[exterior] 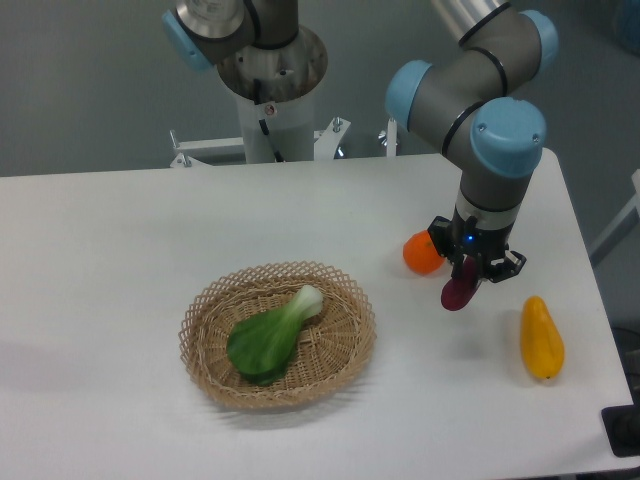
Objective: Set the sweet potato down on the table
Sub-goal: 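Lift the held purple sweet potato up from beside the orange, then carry the sweet potato over the orange toward the basket side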
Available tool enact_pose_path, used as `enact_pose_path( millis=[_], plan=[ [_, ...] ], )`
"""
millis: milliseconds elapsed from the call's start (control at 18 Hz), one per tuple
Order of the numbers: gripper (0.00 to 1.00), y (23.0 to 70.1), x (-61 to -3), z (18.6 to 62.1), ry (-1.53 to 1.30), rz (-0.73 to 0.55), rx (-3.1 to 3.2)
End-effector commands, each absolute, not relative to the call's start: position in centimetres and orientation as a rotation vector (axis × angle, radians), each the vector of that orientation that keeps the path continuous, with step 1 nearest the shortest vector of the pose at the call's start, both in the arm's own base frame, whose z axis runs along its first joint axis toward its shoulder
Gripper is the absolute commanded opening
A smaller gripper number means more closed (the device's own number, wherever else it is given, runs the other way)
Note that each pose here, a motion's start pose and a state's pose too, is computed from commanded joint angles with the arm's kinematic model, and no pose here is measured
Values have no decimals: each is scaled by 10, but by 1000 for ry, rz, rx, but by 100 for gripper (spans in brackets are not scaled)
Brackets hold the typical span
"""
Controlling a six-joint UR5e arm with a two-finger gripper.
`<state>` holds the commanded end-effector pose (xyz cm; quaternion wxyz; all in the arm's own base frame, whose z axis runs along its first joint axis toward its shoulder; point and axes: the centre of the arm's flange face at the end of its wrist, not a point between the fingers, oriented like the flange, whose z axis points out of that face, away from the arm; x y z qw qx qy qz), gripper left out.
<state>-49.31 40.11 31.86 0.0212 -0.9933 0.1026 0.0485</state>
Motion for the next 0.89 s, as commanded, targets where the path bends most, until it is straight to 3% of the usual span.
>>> enact_pose_path(
  millis=[889],
  plan=[
    [29,377,-407,287,473,34,-3089]
  ],
)
